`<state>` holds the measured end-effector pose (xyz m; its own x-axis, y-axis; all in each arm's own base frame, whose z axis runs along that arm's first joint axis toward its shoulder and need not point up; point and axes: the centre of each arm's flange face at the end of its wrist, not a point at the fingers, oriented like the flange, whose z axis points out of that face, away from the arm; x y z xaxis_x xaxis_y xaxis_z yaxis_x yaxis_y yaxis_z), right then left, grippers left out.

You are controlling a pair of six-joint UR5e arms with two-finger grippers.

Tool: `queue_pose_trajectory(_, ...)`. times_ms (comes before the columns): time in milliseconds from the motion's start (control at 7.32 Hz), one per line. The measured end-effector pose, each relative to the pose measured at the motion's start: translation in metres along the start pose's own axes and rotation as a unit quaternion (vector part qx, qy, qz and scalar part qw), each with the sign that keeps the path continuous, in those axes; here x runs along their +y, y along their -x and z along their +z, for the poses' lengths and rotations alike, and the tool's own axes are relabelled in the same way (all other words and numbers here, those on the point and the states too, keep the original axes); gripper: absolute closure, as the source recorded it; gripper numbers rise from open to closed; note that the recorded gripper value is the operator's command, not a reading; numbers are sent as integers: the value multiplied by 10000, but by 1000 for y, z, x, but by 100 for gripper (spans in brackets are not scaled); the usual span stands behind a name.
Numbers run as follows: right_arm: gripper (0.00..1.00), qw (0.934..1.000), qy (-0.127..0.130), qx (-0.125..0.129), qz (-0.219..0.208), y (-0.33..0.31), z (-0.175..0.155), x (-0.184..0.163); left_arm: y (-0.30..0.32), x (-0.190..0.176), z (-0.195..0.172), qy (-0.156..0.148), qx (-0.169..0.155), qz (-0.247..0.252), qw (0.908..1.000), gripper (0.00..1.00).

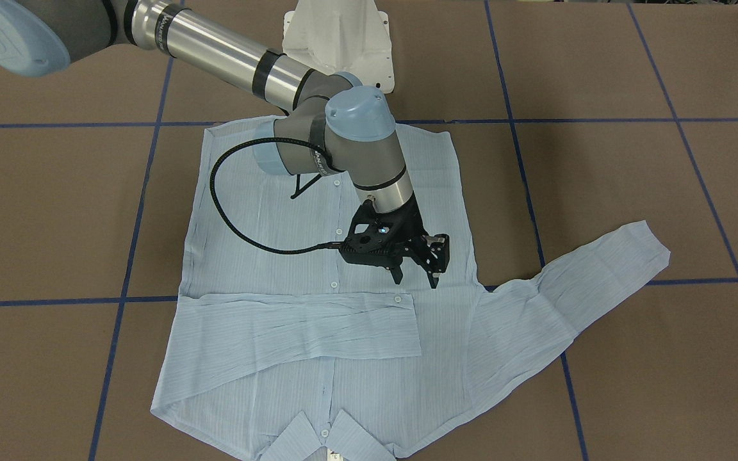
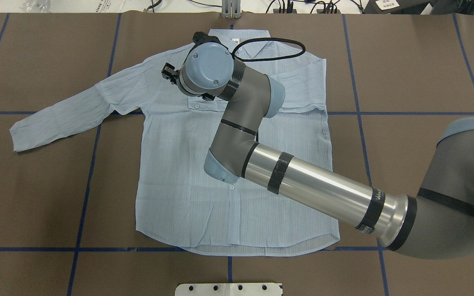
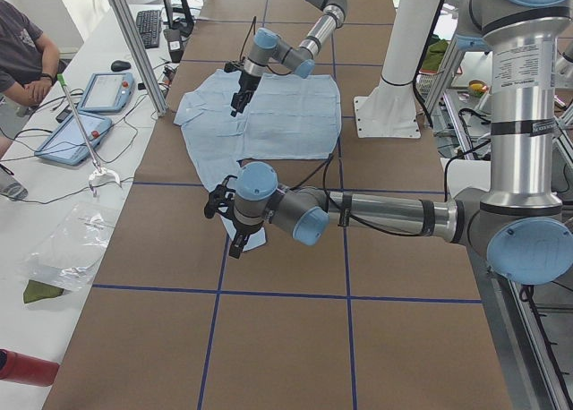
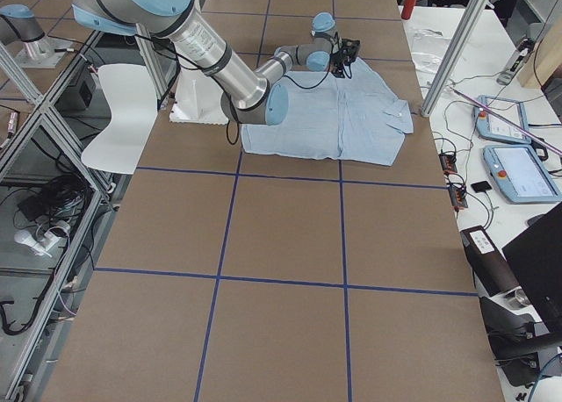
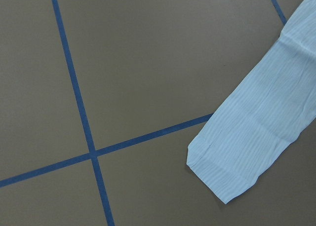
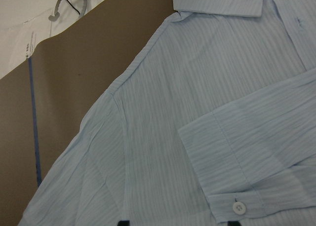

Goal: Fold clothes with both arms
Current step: 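Carry the sleeve toward the collar with the right gripper while the left arm approaches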

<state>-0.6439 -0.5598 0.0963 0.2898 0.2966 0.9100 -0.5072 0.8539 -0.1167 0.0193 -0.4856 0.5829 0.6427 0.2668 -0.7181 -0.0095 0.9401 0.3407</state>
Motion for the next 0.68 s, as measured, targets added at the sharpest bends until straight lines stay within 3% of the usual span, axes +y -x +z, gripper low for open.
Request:
queue_pose_trajectory(273, 1, 9995, -25, 59, 310, 2, -11, 0, -14, -28, 50, 262, 102, -720, 9970, 0)
queue_pose_trajectory(410, 1, 9989, -34, 216, 405, -10, -31, 0, -18, -40, 78, 351, 154, -1033, 9939, 0)
queue_pose_trajectory(683, 1, 9981, -61, 422, 451, -79, -92, -7, -29, -44, 133, 458, 306, -1309, 9899, 11)
